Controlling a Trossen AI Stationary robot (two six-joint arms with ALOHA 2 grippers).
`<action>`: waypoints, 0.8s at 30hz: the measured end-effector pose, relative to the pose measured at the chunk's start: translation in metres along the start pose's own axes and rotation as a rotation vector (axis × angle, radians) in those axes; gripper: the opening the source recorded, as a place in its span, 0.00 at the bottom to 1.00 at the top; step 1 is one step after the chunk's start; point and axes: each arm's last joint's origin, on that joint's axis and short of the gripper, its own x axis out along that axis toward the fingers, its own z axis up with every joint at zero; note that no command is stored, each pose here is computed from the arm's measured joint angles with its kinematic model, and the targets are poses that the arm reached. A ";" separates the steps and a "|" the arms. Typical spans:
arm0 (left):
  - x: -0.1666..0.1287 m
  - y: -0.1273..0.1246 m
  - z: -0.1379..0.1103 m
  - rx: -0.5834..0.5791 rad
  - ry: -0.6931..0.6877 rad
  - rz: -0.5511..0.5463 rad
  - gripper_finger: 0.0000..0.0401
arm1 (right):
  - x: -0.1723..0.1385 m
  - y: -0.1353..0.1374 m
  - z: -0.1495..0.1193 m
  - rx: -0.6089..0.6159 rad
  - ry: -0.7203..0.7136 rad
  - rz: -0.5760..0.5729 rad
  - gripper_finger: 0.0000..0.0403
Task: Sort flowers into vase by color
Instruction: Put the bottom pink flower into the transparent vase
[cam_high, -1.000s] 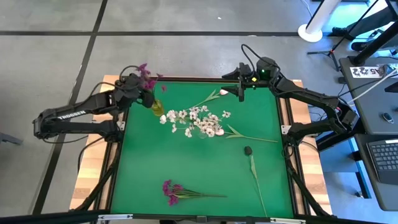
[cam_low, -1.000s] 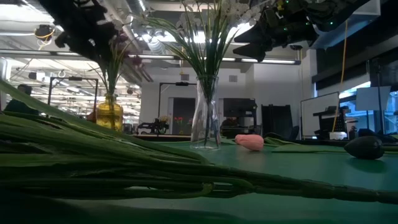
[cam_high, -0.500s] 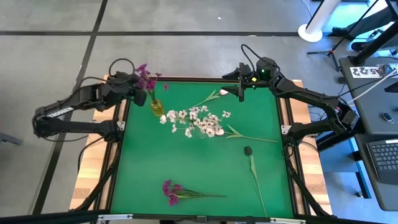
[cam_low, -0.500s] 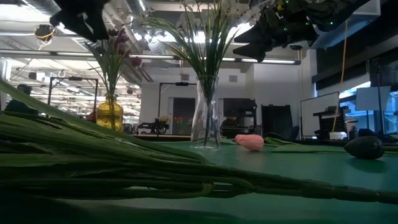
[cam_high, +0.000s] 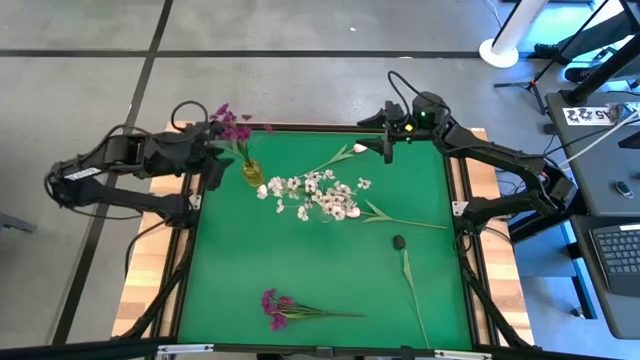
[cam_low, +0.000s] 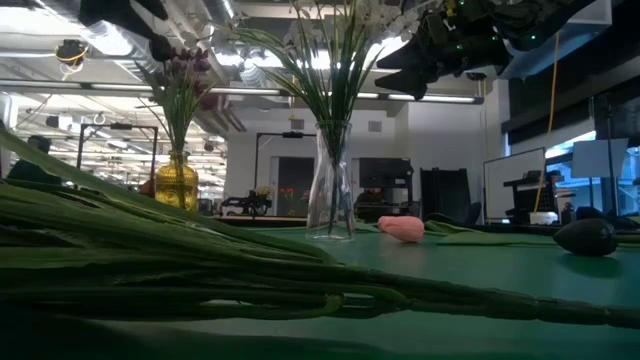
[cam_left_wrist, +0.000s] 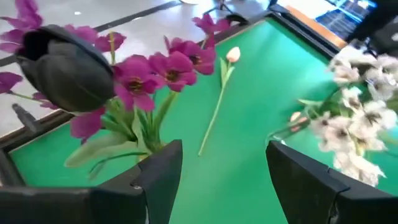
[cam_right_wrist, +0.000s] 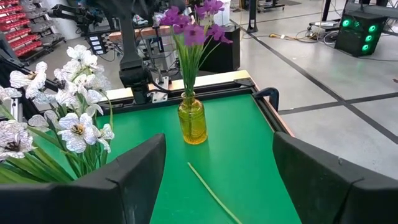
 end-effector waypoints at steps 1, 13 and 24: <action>-0.002 0.000 0.000 0.009 0.001 0.006 0.57 | -0.002 -0.001 0.001 0.000 -0.001 -0.005 0.73; -0.036 0.011 0.011 0.009 -0.050 0.048 0.57 | -0.019 0.008 0.002 0.023 0.066 -0.016 0.73; 0.007 -0.019 -0.021 0.194 -0.045 -0.066 0.57 | -0.022 0.007 -0.016 0.028 0.245 -0.138 0.73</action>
